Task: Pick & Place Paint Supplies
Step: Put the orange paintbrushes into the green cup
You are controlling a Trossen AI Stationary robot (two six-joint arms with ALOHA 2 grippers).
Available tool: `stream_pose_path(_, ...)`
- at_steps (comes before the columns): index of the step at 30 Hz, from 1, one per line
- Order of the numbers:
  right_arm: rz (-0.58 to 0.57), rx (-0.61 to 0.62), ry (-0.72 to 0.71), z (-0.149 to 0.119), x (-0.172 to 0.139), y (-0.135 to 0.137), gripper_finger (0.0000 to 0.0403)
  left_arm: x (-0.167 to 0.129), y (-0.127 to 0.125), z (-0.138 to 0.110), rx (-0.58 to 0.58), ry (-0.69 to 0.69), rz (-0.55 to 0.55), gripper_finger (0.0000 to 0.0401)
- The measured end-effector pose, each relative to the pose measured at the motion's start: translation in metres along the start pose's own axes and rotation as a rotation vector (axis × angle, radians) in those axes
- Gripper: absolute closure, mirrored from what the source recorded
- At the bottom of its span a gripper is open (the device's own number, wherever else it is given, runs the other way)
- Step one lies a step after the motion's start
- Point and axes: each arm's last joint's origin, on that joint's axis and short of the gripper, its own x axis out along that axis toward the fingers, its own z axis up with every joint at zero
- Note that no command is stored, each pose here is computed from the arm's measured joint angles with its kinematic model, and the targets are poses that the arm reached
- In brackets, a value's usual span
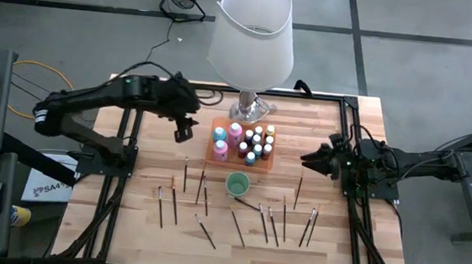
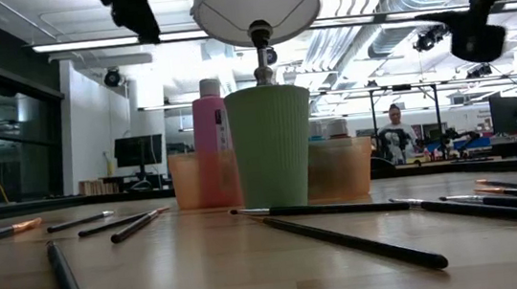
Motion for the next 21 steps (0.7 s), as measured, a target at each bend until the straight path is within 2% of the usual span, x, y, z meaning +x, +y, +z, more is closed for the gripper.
stream_pose_path(2, 0.017, 0.209, 0.014, 0.000, 0.000, 0.001, 0.0153, -0.010, 0.001, -0.003, -0.024, -0.029, -0.003, 0.0229)
stream_pose_path(3, 0.016, 0.267, 0.014, 0.000, 0.000, 0.001, 0.0153, -0.015, 0.002, -0.005, -0.033, -0.038, -0.003, 0.0229)
stream_pose_path(6, -0.007, 0.294, -0.001, 0.000, 0.000, 0.000, 0.0153, -0.032, 0.004, -0.011, -0.069, -0.113, -0.008, 0.0229)
stream_pose_path(11, -0.134, 0.355, -0.007, -0.005, 0.004, -0.010, 0.0153, -0.044, 0.006, -0.032, -0.154, -0.245, -0.032, 0.0229)
stream_pose_path(18, -0.132, 0.412, -0.022, -0.003, 0.007, -0.008, 0.0153, -0.035, -0.003, -0.072, -0.190, -0.406, -0.116, 0.0229)
stream_pose_path(21, -0.135, 0.413, -0.049, 0.005, 0.007, 0.003, 0.0153, -0.028, -0.004, -0.093, -0.190, -0.453, -0.136, 0.0229)
